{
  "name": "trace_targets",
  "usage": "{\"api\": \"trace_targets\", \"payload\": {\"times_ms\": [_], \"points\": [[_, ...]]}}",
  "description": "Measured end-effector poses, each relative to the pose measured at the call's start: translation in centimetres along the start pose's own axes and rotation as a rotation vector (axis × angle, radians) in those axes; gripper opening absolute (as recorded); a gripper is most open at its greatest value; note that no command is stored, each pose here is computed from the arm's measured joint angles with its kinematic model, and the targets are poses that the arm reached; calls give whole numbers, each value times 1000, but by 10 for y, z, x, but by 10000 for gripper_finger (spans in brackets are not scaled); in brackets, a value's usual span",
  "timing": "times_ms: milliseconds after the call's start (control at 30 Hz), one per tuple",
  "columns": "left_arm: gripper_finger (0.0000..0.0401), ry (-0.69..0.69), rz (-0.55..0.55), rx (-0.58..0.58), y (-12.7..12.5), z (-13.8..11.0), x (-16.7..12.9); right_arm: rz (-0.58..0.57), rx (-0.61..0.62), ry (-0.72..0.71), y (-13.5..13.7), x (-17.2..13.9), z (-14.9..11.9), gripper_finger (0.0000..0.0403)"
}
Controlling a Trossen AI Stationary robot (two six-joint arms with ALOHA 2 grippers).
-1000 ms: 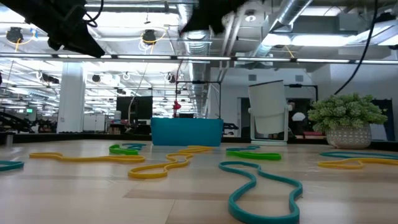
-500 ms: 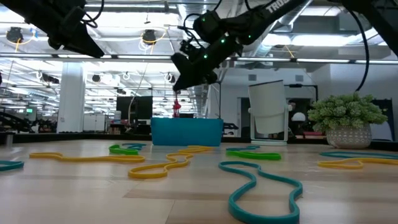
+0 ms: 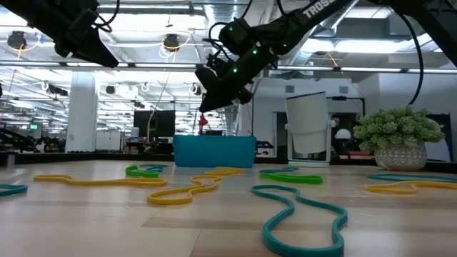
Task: Pick and place items into bin
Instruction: Put the red rubber band into the blue bin, then put the yellow rubber band into the blue bin
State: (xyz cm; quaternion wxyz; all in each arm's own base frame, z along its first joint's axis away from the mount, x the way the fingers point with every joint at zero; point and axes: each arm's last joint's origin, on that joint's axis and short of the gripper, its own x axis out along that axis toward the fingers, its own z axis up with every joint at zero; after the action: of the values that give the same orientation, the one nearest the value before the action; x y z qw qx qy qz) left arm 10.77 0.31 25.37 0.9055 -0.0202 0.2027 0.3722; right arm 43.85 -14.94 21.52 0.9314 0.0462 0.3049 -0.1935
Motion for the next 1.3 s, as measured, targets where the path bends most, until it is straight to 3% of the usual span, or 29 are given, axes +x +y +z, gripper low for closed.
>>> {"api": "trace_targets", "payload": {"times_ms": [233,567,867,1100,1300], "points": [[103,0,0,-1,0,0,0,10,-9,10,5,0,-1,87],[103,0,0,-7,0,0,0,44,-42,5,22,-13,4,98],[103,2,-15,-11,-1,0,0,114,-141,90,51,-93,23,98],[103,31,-158,-71,-7,3,0,205,-190,208,88,-157,16,98],[103,16,-270,-94,-19,10,4,223,-164,319,98,-195,6,98]]}}
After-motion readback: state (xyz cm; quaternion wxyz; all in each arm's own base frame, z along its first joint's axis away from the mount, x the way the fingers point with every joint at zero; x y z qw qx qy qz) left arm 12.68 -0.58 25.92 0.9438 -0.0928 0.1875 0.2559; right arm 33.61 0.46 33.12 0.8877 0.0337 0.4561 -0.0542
